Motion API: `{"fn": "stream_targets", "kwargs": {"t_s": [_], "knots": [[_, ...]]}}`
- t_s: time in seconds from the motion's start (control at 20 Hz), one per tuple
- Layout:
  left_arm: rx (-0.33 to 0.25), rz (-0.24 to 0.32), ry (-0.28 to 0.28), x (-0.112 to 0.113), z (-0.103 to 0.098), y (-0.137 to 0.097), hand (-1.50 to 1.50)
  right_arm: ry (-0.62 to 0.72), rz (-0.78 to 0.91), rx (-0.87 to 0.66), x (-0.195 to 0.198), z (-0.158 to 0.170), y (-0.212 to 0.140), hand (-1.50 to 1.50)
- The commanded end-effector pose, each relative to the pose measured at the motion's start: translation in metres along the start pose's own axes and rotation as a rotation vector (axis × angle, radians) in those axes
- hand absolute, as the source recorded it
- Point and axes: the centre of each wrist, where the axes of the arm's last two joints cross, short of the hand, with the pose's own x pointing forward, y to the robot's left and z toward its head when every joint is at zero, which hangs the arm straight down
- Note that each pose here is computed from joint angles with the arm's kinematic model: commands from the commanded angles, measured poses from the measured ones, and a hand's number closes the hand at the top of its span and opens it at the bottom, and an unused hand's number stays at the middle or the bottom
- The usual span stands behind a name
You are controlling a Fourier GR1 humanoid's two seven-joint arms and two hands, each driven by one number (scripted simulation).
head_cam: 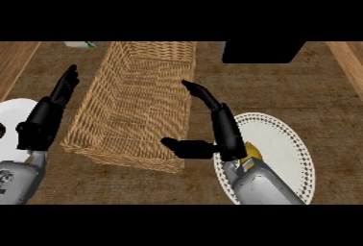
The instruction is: Pick the lemon from the placemat and place it in the basket
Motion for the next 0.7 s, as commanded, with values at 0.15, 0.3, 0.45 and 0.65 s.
{"fn": "stream_targets", "kwargs": {"t_s": [0.15, 0.3, 0.45, 0.65], "knots": [[0.0, -0.013, 0.017, -0.001, 0.005, 0.01, 0.0, 0.191, 0.63, 0.073, 0.014, -0.036, -0.077, -1.5], [-0.003, -0.014, 0.023, -0.01, 0.008, 0.005, 0.0, 0.284, 0.841, 0.291, 0.026, -0.035, -0.071, -1.5], [0.003, -0.009, 0.002, -0.001, 0.002, 0.005, 0.0, 0.359, 0.936, 0.458, 0.061, -0.046, -0.075, -1.5], [-0.005, -0.008, -0.001, -0.003, 0.009, 0.005, 0.0, 0.462, 0.98, 0.587, 0.112, -0.059, -0.09, -1.5]]}}
